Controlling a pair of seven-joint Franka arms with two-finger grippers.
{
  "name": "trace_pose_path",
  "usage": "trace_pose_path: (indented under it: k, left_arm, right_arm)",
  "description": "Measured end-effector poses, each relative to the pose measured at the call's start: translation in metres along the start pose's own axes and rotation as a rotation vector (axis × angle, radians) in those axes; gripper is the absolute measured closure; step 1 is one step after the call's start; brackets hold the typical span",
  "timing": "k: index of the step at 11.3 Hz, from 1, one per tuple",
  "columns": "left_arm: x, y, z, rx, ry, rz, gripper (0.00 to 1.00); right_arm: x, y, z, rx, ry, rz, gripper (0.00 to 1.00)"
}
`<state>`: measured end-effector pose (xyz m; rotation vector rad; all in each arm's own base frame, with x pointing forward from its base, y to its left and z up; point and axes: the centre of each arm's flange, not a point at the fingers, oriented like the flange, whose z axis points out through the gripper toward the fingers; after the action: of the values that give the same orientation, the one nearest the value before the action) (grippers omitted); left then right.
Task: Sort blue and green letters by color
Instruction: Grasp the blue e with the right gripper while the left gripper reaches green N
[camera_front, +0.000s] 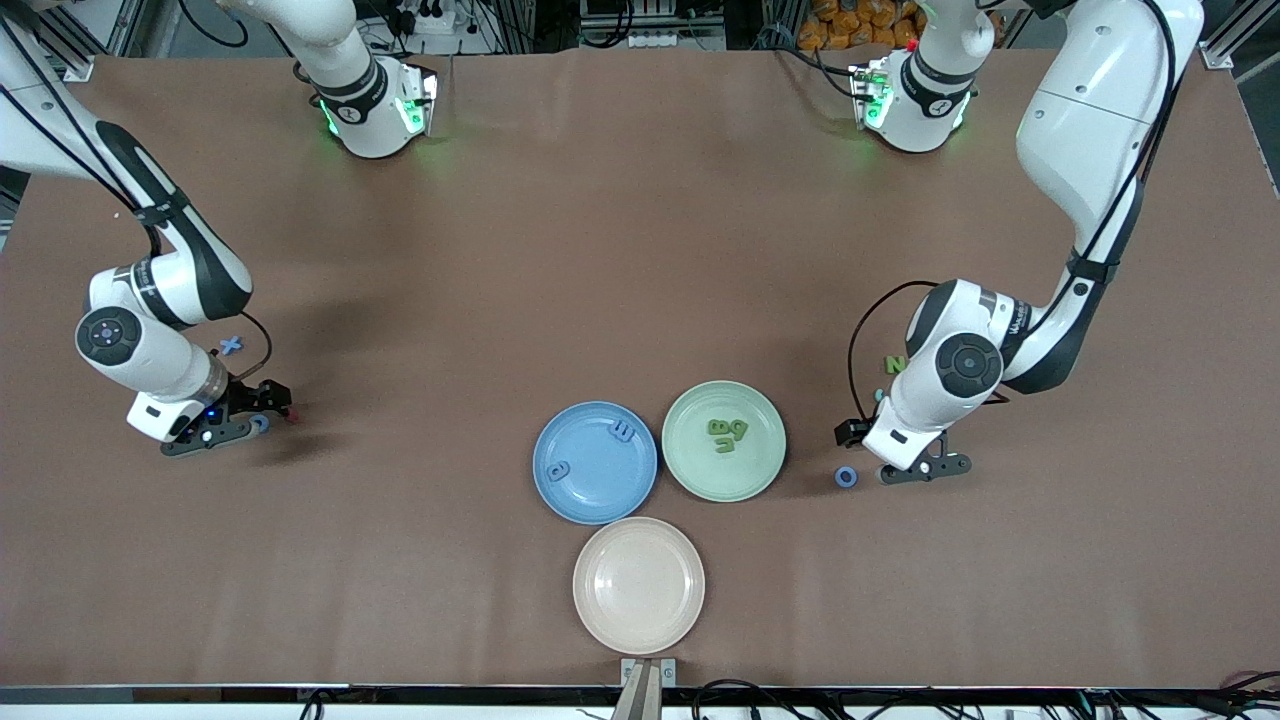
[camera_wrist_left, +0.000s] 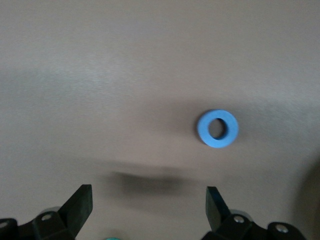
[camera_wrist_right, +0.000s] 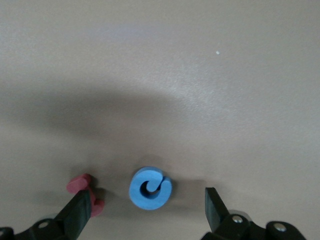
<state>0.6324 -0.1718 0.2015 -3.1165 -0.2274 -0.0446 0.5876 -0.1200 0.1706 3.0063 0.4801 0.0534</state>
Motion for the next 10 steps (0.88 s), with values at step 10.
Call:
trace_pose_path:
  k: [10]
  left_arm:
    - [-0.005, -0.01, -0.012, 0.003, 0.006, -0.199, 0.0]
  right_arm:
    - [0.005, -0.011, 0.01, 0.023, 0.021, 0.003, 0.0]
